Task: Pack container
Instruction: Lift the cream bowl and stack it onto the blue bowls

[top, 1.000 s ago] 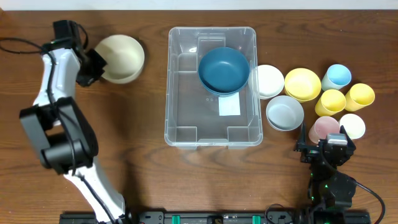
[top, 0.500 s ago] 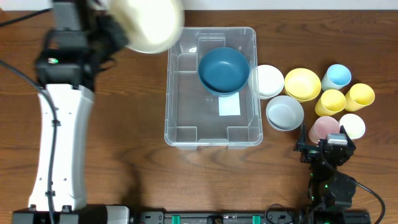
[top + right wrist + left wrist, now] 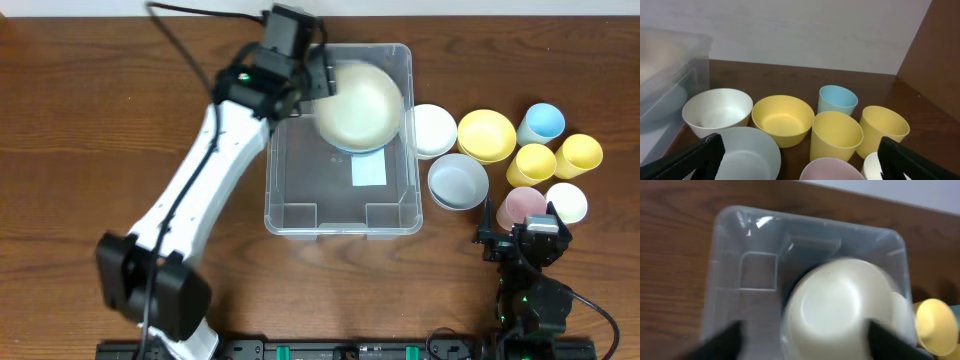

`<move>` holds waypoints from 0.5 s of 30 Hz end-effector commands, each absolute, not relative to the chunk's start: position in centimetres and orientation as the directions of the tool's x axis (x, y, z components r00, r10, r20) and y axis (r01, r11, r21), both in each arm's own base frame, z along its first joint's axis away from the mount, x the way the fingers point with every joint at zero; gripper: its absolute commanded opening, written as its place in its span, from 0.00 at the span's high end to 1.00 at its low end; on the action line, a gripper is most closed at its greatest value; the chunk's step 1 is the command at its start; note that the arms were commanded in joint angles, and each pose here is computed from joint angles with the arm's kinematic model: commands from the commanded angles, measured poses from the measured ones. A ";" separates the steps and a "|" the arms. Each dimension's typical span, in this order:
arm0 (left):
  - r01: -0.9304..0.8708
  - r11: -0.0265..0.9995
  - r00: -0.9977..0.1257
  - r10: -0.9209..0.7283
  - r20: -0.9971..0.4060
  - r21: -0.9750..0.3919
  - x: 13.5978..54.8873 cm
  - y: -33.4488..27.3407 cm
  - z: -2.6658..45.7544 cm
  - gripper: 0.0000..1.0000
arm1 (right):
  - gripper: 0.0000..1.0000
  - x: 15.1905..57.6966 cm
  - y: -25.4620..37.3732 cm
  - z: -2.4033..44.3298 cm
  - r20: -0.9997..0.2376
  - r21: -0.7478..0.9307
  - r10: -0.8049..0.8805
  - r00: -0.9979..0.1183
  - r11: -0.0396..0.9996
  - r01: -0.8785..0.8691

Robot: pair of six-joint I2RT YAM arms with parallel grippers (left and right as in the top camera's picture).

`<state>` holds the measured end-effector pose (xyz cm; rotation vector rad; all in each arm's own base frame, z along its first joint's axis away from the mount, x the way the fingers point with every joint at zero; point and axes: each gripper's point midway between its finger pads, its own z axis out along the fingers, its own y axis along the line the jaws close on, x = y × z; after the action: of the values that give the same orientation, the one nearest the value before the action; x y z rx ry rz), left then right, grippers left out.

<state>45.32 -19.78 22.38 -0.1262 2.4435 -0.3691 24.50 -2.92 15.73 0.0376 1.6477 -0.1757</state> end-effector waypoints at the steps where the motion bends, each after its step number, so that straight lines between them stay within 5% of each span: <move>1: -0.015 0.962 -0.769 -0.186 -0.612 -0.274 45.9 -19.4 22.2 0.02 | 0.01 24.4 -3.3 15.6 -0.993 -0.085 -0.072 -0.089 0.986 0.147; 10: -0.027 0.968 -0.796 -0.173 -0.580 -0.251 42.8 -18.0 23.8 0.02 | 0.01 24.4 -3.3 15.6 -0.993 -0.085 -0.072 -0.089 0.986 0.147; 15: -0.067 0.995 -0.813 -0.101 -0.574 -0.080 40.5 -13.8 24.3 0.02 | 0.01 24.4 -3.3 15.6 -0.993 -0.085 -0.072 -0.089 0.986 0.147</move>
<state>40.88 -16.79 22.30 -0.1228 2.5749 -0.2266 24.50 -2.92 15.73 0.0379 1.6477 -0.1760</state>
